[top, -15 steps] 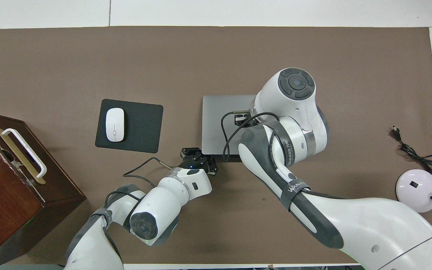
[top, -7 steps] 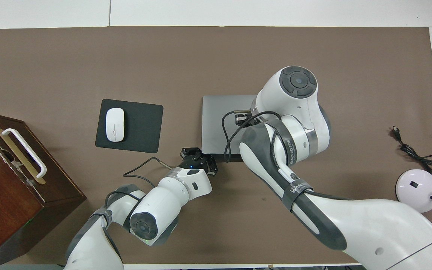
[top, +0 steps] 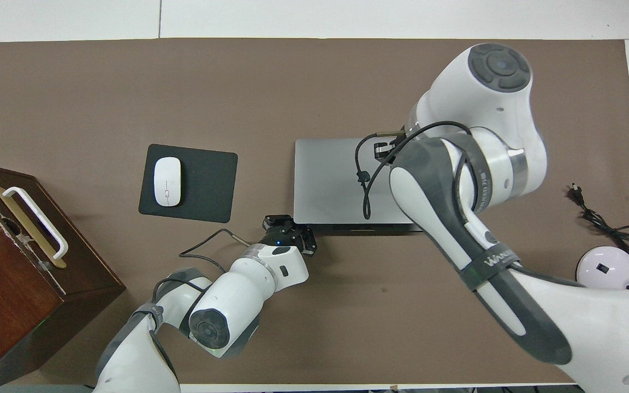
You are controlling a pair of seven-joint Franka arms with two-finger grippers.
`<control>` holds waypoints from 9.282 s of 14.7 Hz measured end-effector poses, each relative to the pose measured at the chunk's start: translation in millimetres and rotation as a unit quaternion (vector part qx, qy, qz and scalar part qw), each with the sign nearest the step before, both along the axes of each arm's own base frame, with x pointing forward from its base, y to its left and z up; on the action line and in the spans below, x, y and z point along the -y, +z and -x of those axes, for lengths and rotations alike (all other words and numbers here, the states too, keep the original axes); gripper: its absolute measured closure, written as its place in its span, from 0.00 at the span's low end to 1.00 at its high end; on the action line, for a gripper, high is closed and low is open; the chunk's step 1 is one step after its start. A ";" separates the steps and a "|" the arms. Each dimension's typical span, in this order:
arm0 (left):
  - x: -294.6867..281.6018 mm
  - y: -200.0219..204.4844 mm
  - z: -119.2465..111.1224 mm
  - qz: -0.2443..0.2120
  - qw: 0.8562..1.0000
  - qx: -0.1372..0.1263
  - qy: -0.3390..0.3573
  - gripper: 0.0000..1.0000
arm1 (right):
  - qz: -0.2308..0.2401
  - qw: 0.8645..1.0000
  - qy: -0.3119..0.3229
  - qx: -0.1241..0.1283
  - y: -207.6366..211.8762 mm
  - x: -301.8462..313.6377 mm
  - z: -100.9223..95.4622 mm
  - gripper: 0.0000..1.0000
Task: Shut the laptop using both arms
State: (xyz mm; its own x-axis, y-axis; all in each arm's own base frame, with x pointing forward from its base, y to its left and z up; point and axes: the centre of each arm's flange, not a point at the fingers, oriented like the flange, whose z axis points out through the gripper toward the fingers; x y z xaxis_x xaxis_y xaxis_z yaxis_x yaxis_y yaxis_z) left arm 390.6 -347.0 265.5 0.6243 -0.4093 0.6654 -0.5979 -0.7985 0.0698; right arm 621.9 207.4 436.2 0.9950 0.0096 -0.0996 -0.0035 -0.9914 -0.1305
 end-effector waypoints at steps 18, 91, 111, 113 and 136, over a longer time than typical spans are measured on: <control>-11.2 0.4 -10.8 0.012 0.999 -0.009 0.039 0.99 | 0.080 0.994 -0.018 0.065 205.5 214.3 63.9 0.99; -380.8 349.2 -116.1 -0.114 0.922 -0.277 0.244 0.00 | 0.064 0.994 -0.058 0.071 186.8 265.8 88.9 0.00; -373.0 344.9 -156.4 -0.111 0.901 -0.316 0.277 0.00 | 0.068 0.994 -0.051 0.069 185.0 266.0 89.0 0.00; -369.1 345.1 -156.6 -0.112 0.902 -0.315 0.274 0.00 | 0.068 0.994 -0.051 0.069 184.8 265.9 89.0 0.00; -371.4 349.4 -140.4 -0.136 0.887 -0.345 0.276 0.00 | 0.067 0.994 -0.051 0.064 179.9 265.7 89.4 0.00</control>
